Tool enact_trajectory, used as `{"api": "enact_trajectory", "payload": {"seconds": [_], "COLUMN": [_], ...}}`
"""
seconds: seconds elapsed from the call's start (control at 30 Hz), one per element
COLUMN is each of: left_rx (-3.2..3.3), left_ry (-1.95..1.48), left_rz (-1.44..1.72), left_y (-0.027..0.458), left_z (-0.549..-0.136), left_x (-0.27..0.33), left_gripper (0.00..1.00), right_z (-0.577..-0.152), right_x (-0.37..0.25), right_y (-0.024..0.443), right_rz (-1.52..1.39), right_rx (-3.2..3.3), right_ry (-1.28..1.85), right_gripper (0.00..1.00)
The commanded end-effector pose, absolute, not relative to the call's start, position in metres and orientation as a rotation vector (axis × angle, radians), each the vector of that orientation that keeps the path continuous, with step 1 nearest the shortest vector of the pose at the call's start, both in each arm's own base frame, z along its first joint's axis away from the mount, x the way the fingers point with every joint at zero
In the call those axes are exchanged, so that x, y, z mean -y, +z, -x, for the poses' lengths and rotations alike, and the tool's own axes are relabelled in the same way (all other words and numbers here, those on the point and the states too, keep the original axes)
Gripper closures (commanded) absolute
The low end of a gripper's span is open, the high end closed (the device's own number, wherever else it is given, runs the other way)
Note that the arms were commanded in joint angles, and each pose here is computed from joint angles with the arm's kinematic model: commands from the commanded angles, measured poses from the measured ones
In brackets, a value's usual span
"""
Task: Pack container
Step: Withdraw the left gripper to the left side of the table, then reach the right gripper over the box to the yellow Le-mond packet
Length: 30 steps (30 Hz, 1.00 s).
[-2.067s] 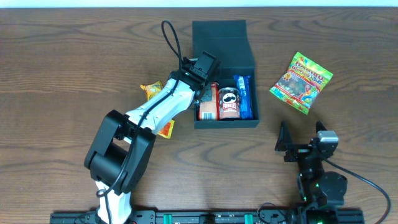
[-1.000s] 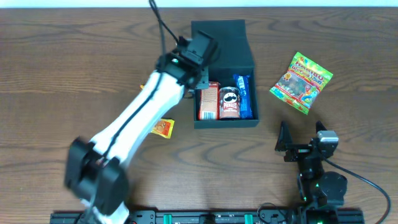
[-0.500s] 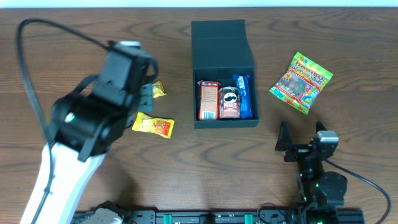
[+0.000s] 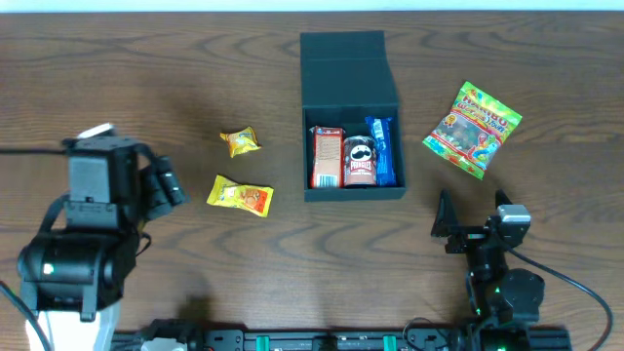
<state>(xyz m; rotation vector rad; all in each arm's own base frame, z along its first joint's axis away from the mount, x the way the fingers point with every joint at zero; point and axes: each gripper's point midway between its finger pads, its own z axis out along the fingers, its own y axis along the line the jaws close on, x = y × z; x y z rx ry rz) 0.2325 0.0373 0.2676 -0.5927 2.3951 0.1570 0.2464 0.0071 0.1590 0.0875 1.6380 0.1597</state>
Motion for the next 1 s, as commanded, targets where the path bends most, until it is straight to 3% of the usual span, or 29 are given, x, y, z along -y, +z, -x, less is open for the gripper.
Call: {"api": "enact_trajectory", "payload": {"seconds": [0.0,0.23,0.47,0.7,0.97], "left_rx": [-2.434,-2.599,-2.680,-2.713,-2.733], "left_ry": [0.094,-0.296,-0.297,-0.310,-0.313], "left_rz": [0.771,0.633,0.646,0.734,0.743], "left_y": [0.246,0.217,0.190,0.174,0.168], "left_z": [-0.234,-0.267,-0.278,-0.286,-0.288], "left_x": [-0.046,-0.026,-0.044,-0.049,-0.049], "left_gripper": [0.05,0.05,0.05,0.05,0.05], "right_z": [-0.246,-0.246,-0.229,-0.209,-0.254], "right_x": [-0.008,-0.007,0.017,0.039,0.029], "right_y": [0.159,0.158,0.172,0.256,0.286], "right_rz": [-0.094,-0.105,-0.271,-0.453,-0.458], "right_rx": [-1.636,-1.639,-1.742,-1.756,-2.103], "right_ry": [0.171,0.181,0.088,0.035,0.038], "right_gripper": [0.01,0.01,0.01,0.01,0.01]}}
